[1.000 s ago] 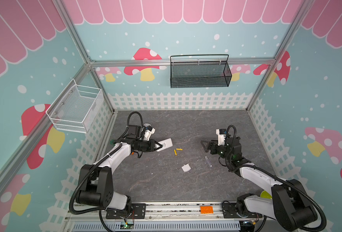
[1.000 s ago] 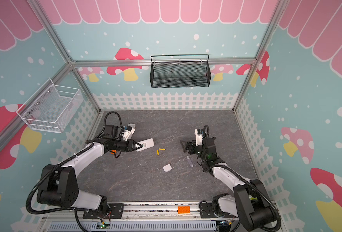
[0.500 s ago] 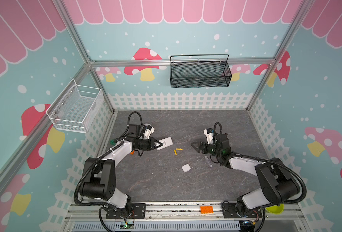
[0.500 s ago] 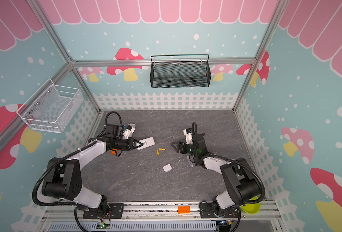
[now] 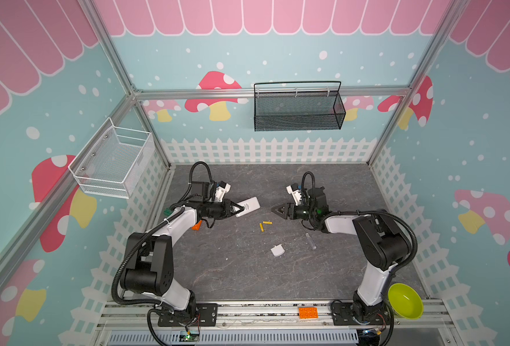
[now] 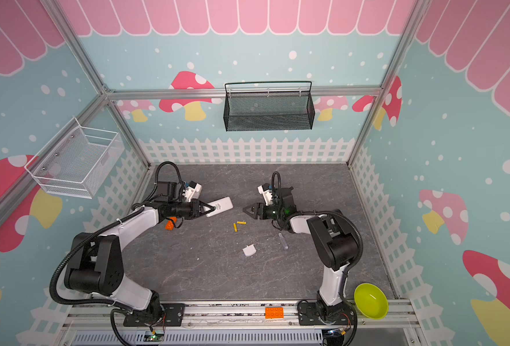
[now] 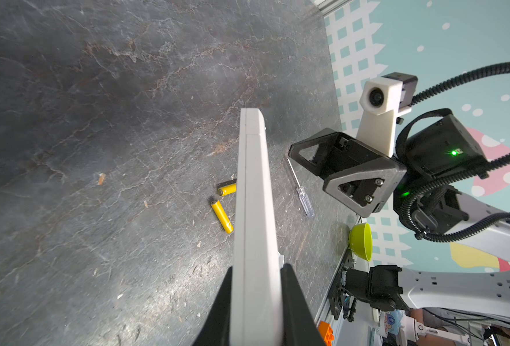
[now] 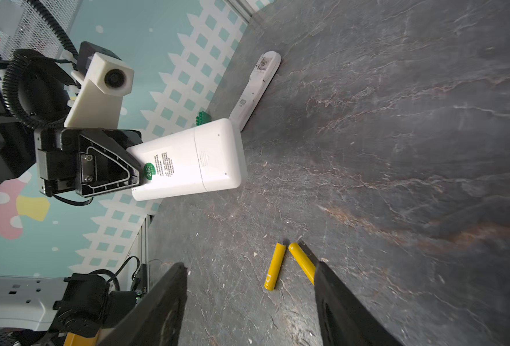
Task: Unload the batteries from the remote control
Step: 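Move the right gripper to the remote's battery cover and grip it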
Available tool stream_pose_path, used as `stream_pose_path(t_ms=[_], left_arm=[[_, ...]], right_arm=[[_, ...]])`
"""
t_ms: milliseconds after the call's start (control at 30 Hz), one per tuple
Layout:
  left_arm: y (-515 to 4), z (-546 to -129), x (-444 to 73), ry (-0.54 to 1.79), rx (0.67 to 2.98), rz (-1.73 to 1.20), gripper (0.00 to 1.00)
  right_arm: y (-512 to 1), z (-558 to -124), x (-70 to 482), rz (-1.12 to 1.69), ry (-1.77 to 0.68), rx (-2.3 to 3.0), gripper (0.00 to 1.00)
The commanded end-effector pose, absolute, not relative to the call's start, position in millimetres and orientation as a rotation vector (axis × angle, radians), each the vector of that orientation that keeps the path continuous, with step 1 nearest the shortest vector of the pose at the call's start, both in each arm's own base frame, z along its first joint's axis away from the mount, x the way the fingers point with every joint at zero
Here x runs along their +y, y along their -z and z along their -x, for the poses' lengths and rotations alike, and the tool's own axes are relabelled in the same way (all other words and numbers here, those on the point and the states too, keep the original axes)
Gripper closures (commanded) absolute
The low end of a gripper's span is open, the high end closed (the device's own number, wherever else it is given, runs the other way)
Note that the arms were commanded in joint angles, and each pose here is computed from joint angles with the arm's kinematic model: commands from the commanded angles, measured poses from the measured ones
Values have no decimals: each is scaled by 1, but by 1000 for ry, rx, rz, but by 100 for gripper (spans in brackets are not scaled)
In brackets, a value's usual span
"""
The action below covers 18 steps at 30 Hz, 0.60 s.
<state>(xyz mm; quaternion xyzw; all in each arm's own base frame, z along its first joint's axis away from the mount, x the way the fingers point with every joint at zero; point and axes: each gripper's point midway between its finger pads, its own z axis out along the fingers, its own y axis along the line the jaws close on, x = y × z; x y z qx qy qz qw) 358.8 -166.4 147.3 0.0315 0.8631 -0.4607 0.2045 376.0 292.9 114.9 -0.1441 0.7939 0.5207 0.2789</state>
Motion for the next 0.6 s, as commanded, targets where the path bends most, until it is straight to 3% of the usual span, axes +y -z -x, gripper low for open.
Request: stream_pose_path(t_ms=[0, 567], left_arm=[[-157, -368, -169, 1328, 2362, -91, 100], [-153, -364, -196, 1373, 2409, -179, 100]], right_arm=[[-119, -372, 313, 470, -1499, 2101, 32], [-112, -400, 345, 551, -1644, 2050, 35]])
